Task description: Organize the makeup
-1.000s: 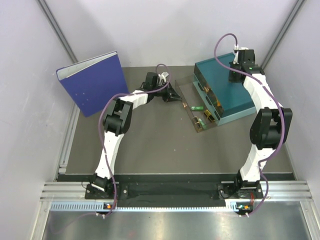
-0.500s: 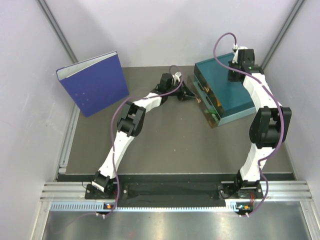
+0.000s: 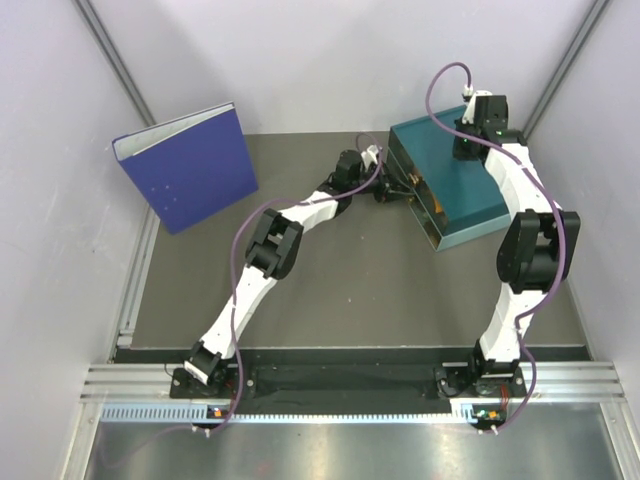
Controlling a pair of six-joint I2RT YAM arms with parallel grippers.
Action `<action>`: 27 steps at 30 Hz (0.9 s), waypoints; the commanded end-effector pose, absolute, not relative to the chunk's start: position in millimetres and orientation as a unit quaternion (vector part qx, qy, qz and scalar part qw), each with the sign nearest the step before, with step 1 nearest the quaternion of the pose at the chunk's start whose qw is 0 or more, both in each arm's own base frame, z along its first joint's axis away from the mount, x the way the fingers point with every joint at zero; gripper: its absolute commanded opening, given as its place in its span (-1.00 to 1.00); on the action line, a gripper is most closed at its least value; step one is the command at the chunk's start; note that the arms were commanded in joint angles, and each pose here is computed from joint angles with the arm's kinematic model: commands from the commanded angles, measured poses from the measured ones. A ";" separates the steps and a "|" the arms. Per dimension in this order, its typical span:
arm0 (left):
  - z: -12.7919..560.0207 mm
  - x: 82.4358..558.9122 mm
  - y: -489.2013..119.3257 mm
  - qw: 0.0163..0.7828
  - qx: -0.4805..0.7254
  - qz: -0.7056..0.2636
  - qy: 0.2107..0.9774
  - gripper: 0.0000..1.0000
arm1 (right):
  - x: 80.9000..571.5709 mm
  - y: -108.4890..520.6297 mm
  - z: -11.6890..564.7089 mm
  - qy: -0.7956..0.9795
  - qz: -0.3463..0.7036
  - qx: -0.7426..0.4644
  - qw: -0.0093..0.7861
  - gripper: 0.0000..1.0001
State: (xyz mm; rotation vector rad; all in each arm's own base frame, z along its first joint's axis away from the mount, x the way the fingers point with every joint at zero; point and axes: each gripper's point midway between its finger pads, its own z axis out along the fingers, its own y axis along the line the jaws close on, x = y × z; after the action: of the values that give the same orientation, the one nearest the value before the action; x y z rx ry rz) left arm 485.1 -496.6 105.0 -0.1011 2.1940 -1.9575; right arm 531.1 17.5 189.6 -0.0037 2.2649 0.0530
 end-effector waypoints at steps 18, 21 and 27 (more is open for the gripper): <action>223.1 517.2 -360.3 0.339 0.114 -0.507 0.784 0.98 | 512.9 35.7 239.3 0.882 0.058 -0.026 0.468 -1.00; 211.4 516.3 -334.0 0.346 0.115 -0.414 0.834 0.98 | 510.6 42.5 253.8 0.873 0.059 -0.033 0.482 -1.00; 161.0 486.8 -301.8 0.270 0.106 -0.325 0.900 0.98 | 499.3 83.9 282.8 0.858 0.069 -0.076 0.503 -1.00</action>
State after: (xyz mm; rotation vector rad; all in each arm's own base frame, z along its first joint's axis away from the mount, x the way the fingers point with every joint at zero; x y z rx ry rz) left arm 519.2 -326.4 223.7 0.2269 2.1627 -1.0871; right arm 512.3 48.4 223.1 -0.0865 2.1984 0.1320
